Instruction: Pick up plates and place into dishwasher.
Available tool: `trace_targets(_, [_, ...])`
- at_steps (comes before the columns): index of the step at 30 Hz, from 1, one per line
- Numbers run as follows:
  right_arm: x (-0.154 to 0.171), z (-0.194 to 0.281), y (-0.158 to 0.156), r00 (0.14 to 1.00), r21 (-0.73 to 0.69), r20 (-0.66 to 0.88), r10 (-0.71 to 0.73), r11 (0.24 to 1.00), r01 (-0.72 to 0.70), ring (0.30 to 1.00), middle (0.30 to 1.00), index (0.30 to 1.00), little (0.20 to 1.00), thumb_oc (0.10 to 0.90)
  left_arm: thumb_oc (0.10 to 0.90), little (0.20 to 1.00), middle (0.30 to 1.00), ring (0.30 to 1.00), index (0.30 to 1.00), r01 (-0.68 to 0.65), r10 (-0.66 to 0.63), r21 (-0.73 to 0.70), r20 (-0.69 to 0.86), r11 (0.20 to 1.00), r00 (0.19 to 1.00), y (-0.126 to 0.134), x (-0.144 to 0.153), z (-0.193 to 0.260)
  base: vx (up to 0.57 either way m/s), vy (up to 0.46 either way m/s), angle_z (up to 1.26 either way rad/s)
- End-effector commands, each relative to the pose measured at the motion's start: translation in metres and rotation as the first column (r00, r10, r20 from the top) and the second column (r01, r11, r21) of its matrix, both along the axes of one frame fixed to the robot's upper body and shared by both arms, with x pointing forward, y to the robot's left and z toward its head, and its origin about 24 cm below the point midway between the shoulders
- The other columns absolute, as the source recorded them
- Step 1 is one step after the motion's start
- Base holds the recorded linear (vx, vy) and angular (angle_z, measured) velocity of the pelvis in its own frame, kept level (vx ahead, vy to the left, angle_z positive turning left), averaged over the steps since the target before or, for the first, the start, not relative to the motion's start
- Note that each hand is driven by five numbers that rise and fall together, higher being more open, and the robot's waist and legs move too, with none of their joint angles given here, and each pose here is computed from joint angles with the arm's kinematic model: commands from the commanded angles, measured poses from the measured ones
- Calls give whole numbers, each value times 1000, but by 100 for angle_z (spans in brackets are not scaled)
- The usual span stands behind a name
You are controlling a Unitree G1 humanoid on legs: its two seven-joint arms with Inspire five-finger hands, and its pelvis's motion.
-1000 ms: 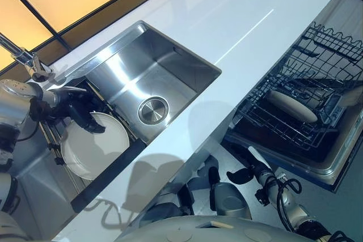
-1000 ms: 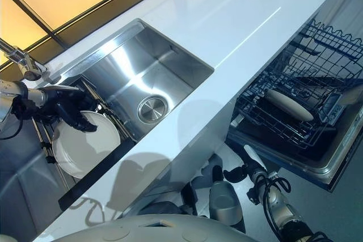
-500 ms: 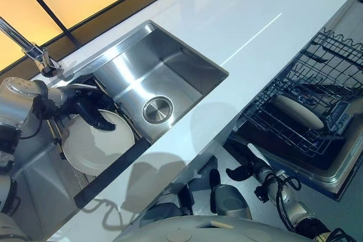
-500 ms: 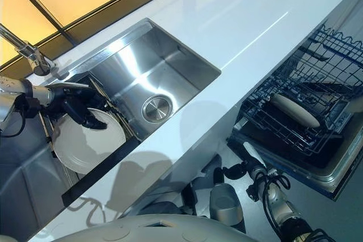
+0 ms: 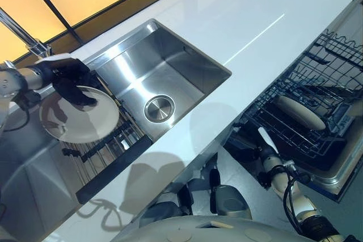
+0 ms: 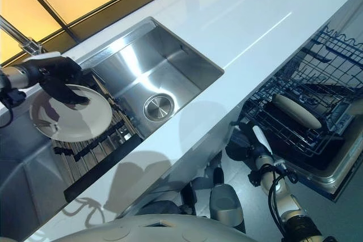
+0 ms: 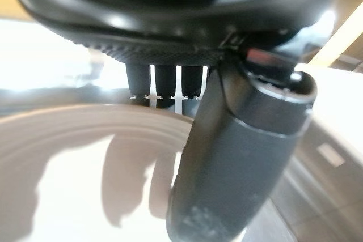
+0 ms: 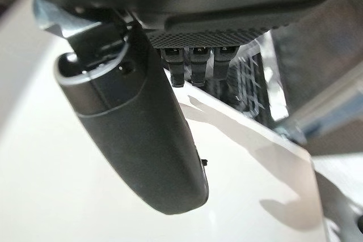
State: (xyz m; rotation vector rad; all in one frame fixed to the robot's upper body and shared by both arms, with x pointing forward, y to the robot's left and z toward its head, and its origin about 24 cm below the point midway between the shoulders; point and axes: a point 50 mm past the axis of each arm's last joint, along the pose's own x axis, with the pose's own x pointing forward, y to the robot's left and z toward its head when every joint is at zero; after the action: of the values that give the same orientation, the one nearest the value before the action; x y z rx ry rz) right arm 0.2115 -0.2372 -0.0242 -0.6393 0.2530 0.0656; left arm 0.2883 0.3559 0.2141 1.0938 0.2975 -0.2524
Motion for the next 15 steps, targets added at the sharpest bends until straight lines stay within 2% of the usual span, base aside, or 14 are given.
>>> trace_targets(1, [30,65,16,945,62,313,95,991,-120,900,900,900,900,800,100,200,300,300,300,-97,52,164,259,982,964,18,-20,60,-152,-36,-107])
trace_targets(4, [34,75,13,934,60,349,82,992,-110,900,900,900,900,800,100,200,300,300,300,-69,12,182,296,981,955,15,-23,64,-163,-86,-52])
trace_targets(11, [40,82,14,905,63,422,55,994,-90,900,900,900,900,800,100,200,300,300,300,-48,-19,148,424,988,906,11,-23,90,-177,-211,-6])
trace_targets(15, [40,101,10,850,60,525,-48,998,19,900,900,900,900,800,100,200,300,300,300,-81,-9,145,535,986,845,6,-26,85,-176,-287,-31])
